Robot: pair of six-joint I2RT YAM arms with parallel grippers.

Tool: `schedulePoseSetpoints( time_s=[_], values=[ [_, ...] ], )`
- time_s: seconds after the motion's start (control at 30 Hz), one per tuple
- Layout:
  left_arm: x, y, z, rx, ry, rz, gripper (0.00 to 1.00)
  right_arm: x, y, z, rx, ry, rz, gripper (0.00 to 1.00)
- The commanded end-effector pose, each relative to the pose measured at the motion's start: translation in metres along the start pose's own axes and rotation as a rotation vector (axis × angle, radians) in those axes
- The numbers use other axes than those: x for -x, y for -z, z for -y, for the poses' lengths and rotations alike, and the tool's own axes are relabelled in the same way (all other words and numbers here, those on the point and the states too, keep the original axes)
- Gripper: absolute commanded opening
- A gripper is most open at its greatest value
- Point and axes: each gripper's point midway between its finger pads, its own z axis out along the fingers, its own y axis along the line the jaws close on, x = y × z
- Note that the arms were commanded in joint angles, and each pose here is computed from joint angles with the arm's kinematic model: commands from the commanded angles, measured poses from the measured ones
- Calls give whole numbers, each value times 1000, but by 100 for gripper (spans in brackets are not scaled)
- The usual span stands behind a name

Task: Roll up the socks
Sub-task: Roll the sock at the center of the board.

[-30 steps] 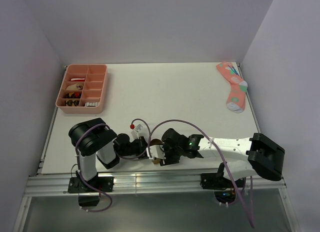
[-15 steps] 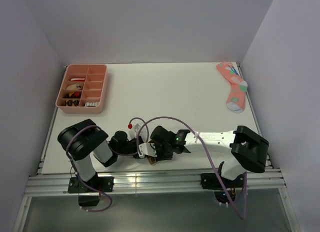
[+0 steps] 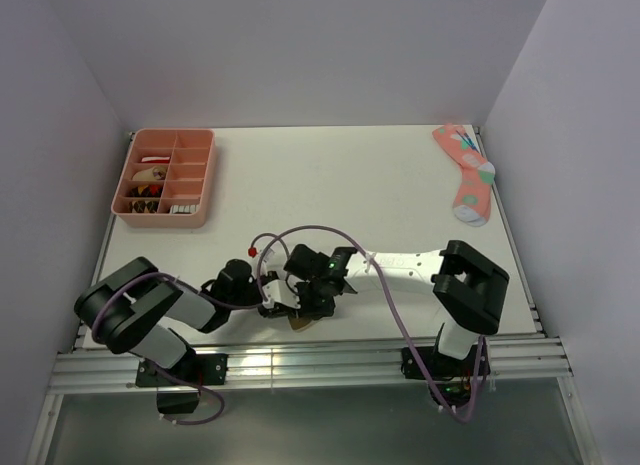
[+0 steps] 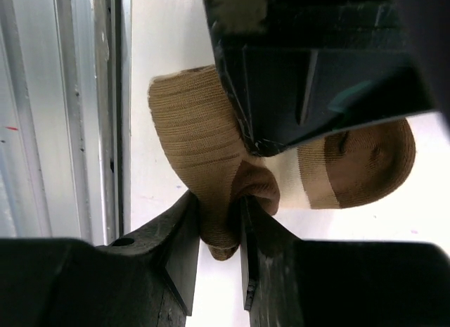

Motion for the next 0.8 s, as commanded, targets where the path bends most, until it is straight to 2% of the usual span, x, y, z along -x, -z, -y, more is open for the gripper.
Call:
schedulePoseSetpoints(
  time_s=[0.0, 0.23, 0.43, 0.77],
  values=[
    [32, -1, 24, -26, -67, 101, 19, -26, -18, -34, 177, -87, -91, 16],
    [50, 11, 35, -19, -79, 164, 23, -30, -19, -26, 187, -155, -115, 15],
    [59, 23, 16, 62, -34, 227, 28, -33, -17, -16, 234, -255, -109, 15],
    [65, 50, -5, 146, 20, 365, 28, -46, -13, -7, 217, -310, -111, 14]
  ],
)
